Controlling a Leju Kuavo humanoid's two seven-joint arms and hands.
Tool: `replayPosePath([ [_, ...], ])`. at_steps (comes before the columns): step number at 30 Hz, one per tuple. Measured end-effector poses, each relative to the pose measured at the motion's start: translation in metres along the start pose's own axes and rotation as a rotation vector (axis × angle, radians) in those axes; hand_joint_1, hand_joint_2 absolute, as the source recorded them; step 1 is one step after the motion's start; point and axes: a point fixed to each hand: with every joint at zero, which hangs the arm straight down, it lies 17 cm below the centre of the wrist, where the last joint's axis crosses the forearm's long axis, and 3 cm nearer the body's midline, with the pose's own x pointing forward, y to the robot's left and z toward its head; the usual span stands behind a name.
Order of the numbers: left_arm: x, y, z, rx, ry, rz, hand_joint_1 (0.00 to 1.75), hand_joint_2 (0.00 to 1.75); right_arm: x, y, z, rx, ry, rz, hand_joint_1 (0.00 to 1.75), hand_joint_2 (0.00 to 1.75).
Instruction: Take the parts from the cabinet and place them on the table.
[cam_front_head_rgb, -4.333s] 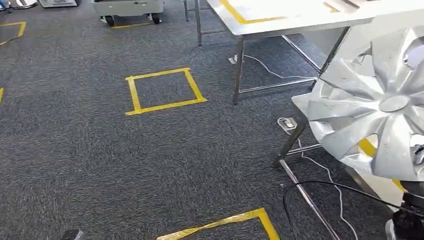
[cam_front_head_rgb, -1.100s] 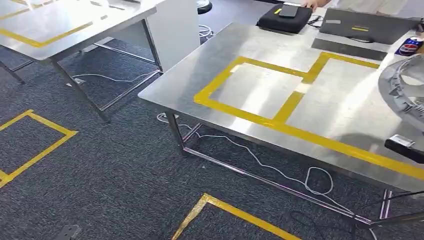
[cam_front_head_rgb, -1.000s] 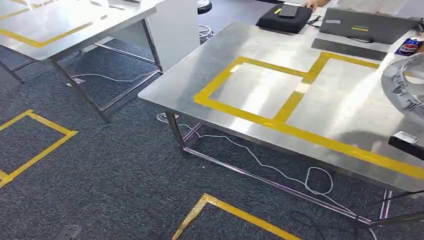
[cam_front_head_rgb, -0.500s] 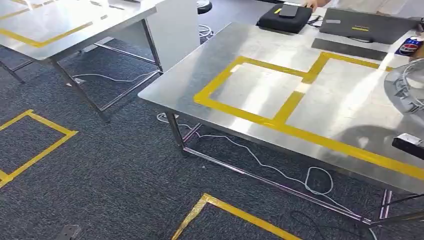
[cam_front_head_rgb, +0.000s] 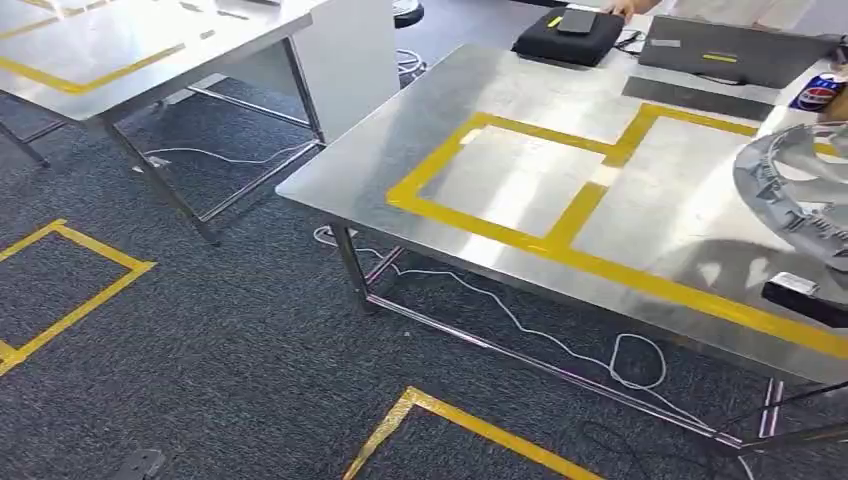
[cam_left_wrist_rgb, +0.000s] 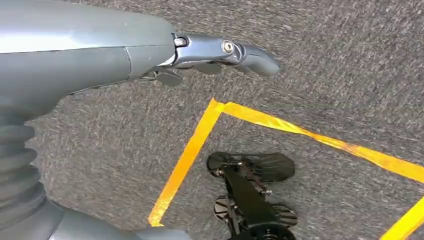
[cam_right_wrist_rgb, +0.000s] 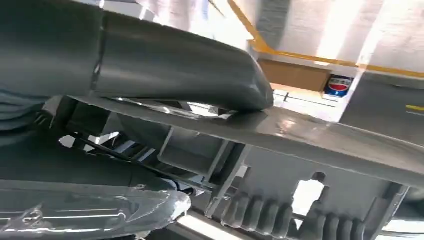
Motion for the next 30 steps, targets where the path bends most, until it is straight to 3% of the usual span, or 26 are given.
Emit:
replayPosePath([
  [9,0.003,-0.001,-0.001,-0.010,-0.001,-0.015,0.00,1.75,0.032,0.008,-0.022,0.023,-0.026,-0.014,1.75,0.00],
  [16,0.008,0.004,-0.001,-0.008,-0.005,-0.018,0.00,1.75,0.033,0.022,-0.040,0.082,0.028,-0.025,1.75,0.00],
  [30,0.012,0.010,-0.002,0.002,-0.007,-0.009,0.00,1.75,0.028,0.060,-0.031,0.184,0.082,-0.060,1.75,0.00],
])
